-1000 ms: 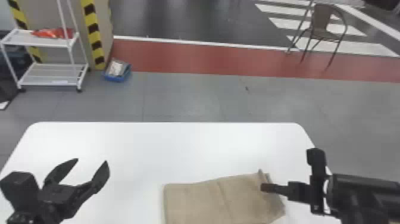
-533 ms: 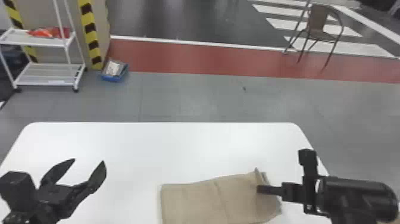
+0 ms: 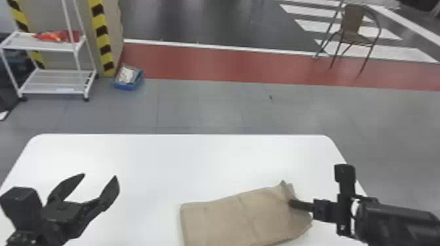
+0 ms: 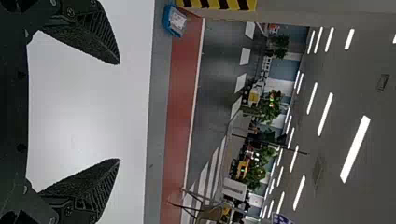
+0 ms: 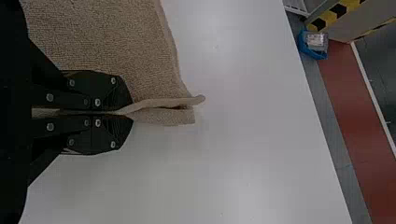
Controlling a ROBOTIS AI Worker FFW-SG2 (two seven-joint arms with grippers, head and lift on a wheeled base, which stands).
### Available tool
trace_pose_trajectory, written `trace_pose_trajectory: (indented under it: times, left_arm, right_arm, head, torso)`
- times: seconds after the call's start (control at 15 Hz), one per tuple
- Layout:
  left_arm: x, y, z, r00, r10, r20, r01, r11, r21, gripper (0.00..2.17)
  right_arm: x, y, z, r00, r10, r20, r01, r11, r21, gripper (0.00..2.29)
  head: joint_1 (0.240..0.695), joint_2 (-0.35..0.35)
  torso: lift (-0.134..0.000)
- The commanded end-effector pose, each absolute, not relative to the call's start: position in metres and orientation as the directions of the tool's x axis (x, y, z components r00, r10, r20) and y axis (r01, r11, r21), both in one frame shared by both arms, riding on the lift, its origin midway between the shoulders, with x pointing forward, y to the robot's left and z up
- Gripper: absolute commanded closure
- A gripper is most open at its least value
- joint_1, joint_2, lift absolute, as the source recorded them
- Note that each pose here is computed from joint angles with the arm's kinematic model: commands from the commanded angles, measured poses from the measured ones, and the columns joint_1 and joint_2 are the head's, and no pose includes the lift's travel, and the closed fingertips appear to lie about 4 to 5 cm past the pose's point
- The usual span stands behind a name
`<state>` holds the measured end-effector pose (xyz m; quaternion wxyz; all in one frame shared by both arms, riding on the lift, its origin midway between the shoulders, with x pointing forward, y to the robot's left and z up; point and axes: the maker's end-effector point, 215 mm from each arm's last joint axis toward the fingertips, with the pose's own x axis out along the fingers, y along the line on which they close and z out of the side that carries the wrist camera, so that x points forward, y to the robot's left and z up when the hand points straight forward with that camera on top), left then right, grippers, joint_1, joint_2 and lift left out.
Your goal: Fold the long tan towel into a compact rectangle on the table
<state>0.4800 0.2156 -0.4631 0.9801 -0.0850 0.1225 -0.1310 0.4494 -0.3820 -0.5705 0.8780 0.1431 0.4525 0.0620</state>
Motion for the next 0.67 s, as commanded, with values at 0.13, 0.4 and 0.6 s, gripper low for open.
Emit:
trace_pose_trajectory:
  times: [0.13,0.4,0.6]
  left_arm:
    - [0.48,0.213,-0.462,0.935,-0.282,-0.217,0.24,0.95,-0.199,0.15]
    - [0.48,0.208,-0.461,0.933,-0.289,-0.216,0.249,0.949,-0.194,0.15]
    - [0.48,0.206,-0.461,0.931,-0.292,-0.217,0.252,0.948,-0.194,0.15]
  right_arm:
    - [0.456,-0.395,-0.548,0.651,0.25,-0.716,0.045,0.93,0.366,1.53]
    - [0.451,-0.422,-0.509,0.683,0.241,-0.689,0.107,0.9,0.421,1.53]
    - [0.454,-0.431,-0.478,0.695,0.237,-0.679,0.131,0.887,0.444,1.53]
  head:
    - [0.695,-0.2]
    - [0.695,-0.225]
    - [0.695,-0.249]
  torso:
    - [0.0]
    - [0.0]
    - [0.0]
